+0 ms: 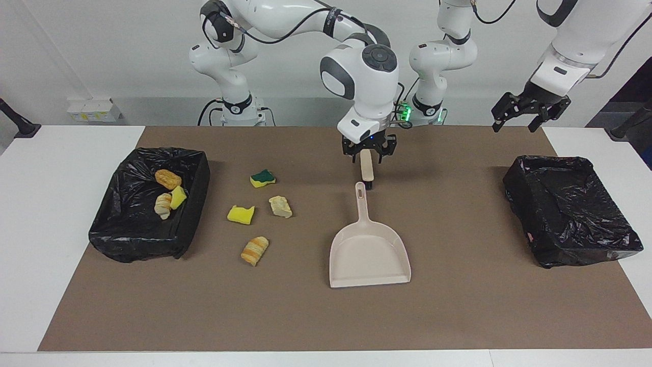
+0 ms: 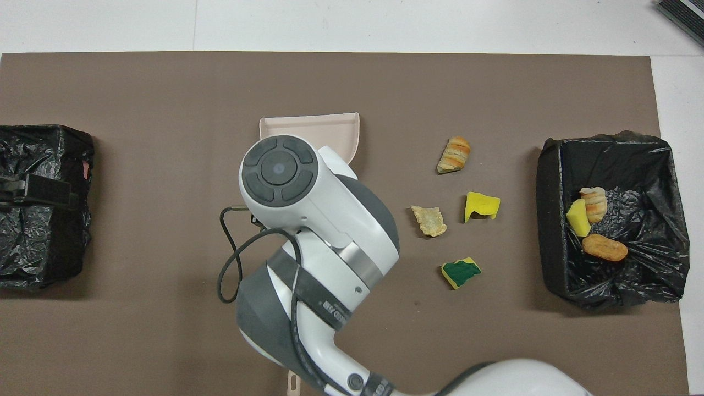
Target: Sweep and dump trash in bin
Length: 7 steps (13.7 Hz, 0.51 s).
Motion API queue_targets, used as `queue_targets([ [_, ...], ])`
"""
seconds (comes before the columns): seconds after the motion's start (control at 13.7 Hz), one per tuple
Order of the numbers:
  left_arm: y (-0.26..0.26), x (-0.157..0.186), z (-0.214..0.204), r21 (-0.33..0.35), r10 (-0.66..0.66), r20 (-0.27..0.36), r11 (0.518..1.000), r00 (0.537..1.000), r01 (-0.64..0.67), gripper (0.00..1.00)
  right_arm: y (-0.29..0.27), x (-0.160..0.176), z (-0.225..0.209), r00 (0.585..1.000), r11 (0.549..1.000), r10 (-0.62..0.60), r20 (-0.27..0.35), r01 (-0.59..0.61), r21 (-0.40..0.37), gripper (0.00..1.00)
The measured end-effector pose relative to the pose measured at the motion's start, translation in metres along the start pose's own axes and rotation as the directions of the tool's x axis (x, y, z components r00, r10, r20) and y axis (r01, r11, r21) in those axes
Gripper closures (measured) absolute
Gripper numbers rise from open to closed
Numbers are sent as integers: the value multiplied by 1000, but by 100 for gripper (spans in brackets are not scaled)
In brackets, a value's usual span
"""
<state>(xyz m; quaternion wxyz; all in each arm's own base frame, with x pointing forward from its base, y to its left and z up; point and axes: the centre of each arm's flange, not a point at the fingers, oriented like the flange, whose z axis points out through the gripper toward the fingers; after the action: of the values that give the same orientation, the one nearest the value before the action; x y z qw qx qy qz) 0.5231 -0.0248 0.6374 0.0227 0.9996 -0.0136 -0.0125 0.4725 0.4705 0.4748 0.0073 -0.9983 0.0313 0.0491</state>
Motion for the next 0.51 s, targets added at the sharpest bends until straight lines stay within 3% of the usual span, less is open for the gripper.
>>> queue_targets([
  [0.07, 0, 0, 0, 0, 0, 0, 1000, 1000, 0, 0, -1, -23, 8, 1000, 1000, -3, 14, 3, -6, 7],
  [0.51, 0, 0, 0, 0, -1, 2, 1000, 1000, 1, 0, 9, -139, 109, 1000, 999, -16, 16, 16, 33, 5],
])
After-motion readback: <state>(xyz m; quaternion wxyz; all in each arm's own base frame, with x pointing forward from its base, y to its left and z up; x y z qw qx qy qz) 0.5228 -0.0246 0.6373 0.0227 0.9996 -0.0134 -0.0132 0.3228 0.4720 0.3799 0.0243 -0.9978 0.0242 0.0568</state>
